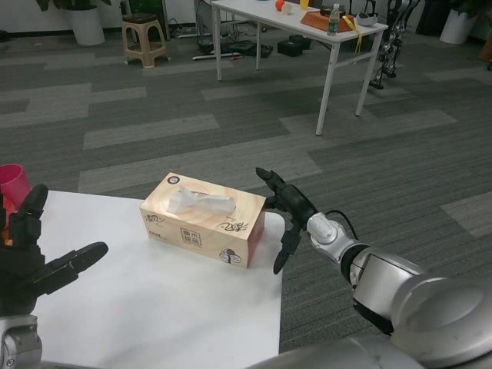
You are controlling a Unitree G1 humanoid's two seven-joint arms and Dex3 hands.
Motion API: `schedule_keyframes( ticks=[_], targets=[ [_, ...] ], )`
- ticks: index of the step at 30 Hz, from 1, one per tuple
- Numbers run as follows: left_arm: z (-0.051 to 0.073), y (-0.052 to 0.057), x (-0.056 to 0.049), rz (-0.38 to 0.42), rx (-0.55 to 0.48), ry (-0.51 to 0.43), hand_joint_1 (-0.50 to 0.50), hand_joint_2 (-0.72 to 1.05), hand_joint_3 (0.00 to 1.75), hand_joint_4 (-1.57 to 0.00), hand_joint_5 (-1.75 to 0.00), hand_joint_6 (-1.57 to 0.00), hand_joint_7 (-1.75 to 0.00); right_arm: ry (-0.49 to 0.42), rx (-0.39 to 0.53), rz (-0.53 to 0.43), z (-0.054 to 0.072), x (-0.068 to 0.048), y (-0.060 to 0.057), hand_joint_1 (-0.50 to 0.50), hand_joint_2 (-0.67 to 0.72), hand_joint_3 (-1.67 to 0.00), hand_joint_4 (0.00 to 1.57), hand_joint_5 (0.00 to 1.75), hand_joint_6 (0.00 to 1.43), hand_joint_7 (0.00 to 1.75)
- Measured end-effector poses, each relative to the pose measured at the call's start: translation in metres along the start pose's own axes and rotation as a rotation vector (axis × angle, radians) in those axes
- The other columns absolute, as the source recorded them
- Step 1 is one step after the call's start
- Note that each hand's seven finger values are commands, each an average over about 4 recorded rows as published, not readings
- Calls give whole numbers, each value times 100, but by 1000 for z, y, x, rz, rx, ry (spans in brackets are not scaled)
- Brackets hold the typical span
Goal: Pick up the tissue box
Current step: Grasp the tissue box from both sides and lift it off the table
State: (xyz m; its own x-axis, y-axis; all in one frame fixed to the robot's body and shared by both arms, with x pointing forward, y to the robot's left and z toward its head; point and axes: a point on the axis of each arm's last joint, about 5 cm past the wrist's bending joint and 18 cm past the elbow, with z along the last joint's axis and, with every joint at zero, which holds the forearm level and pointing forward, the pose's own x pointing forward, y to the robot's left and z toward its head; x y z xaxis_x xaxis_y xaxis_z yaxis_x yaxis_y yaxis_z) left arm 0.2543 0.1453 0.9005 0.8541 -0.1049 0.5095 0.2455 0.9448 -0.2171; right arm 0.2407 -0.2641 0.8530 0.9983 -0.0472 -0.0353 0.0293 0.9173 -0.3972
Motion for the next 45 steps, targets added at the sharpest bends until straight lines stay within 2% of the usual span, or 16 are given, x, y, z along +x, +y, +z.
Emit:
schedule_keyframes(
  ticks=[17, 26, 33, 39, 45],
  targets=[
    [-1, 1, -3, 9, 1, 4, 50, 43, 0, 0, -62, 0, 0, -12, 54, 107, -10, -20, 24, -38, 34, -8, 43, 58, 0, 14],
    [-1, 1, -3, 13, 0, 3, 50, 43, 0, 0, -62, 0, 0, -37, 58, 264, -12, -35, 47, -38, 34, -8, 40, 58, 0, 14],
    [-1, 0, -3, 14, -5, 4, 50, 43, 0, 0, -62, 0, 0, -62, 57, 340, -10, -41, 56, -38, 34, -8, 40, 58, 0, 14],
    [-1, 0, -3, 15, -6, 4, 50, 43, 0, 0, -62, 0, 0, -64, 66, 335, -10, -43, 56, -38, 34, -8, 40, 58, 0, 14],
    [-2, 0, -3, 15, -7, 4, 50, 43, 0, 0, -62, 0, 0, -64, 94, 233, -11, -41, 43, -38, 34, -8, 37, 58, 0, 14]
  ],
)
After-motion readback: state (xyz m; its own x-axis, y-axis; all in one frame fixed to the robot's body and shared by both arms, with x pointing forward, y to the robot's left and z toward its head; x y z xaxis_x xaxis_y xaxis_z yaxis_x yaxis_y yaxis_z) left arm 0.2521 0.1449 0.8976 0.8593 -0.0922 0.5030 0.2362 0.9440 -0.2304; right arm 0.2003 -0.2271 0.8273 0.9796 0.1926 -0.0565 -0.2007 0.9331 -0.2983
